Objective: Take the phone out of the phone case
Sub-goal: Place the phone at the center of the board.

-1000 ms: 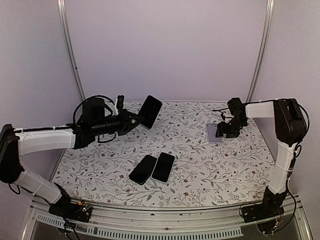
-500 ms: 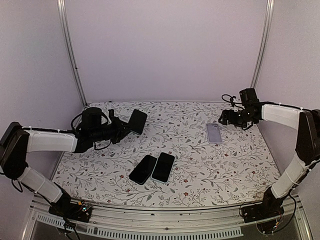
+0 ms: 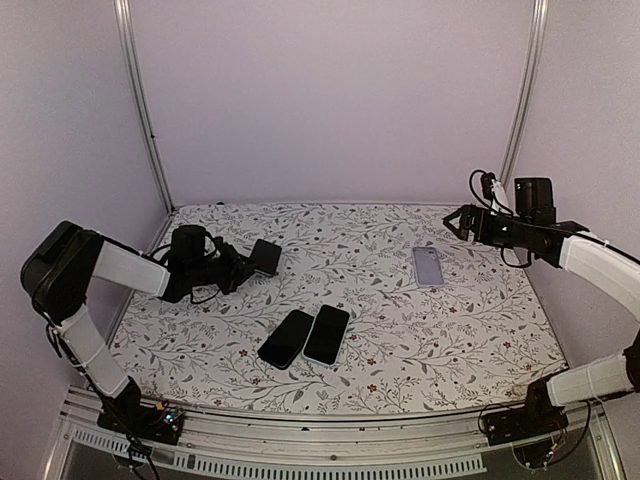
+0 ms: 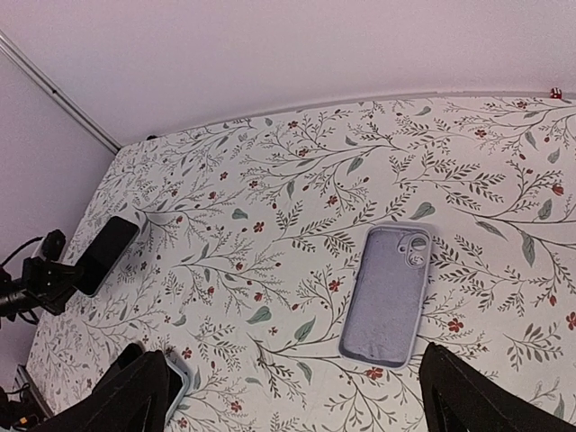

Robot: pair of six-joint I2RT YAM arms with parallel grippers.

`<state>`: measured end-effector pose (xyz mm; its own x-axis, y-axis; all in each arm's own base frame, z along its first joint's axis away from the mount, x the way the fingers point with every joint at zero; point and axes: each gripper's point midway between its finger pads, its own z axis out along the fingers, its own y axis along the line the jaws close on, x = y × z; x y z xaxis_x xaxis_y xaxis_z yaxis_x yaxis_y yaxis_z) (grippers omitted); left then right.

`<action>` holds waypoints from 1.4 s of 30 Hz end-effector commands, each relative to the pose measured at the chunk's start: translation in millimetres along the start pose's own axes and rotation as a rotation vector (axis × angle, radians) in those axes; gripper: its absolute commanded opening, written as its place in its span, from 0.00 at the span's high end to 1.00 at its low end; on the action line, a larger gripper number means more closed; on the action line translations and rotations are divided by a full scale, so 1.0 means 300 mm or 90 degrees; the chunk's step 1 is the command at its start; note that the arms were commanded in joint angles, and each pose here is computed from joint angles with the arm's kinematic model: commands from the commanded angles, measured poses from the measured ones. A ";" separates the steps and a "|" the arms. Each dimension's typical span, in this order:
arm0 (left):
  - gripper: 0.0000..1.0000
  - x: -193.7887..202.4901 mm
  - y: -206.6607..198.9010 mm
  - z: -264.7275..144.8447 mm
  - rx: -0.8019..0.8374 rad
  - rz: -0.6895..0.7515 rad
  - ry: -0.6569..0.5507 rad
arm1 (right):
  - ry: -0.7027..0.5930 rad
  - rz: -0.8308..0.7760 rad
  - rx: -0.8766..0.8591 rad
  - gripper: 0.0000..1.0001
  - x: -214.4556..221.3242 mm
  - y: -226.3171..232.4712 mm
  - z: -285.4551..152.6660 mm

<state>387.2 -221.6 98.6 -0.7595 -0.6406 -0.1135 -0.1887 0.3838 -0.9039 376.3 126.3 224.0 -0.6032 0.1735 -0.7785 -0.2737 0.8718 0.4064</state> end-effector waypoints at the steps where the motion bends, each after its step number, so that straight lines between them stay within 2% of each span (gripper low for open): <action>1: 1.00 -0.047 -0.064 0.022 0.069 -0.006 0.006 | -0.027 0.005 -0.032 0.01 -0.006 0.043 -0.048; 10: 0.96 -0.039 0.004 0.063 0.074 -0.057 0.022 | -0.033 0.021 -0.053 0.01 0.021 0.060 -0.079; 18: 0.77 -0.009 0.052 0.039 0.059 -0.077 0.024 | -0.025 0.030 -0.068 0.01 0.033 0.066 -0.064; 35: 0.67 0.106 0.102 0.004 0.045 -0.083 0.062 | -0.001 0.049 -0.077 0.01 0.068 0.058 -0.027; 42: 0.58 0.141 0.092 0.005 0.050 -0.093 0.079 | 0.010 0.059 -0.075 0.01 0.089 0.050 -0.019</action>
<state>354.9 -229.9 53.4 -0.7797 -0.6217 0.0748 -0.3011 0.2676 -0.9153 353.4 137.3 217.7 -0.6276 0.2415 -0.7402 -0.2964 0.8050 0.5140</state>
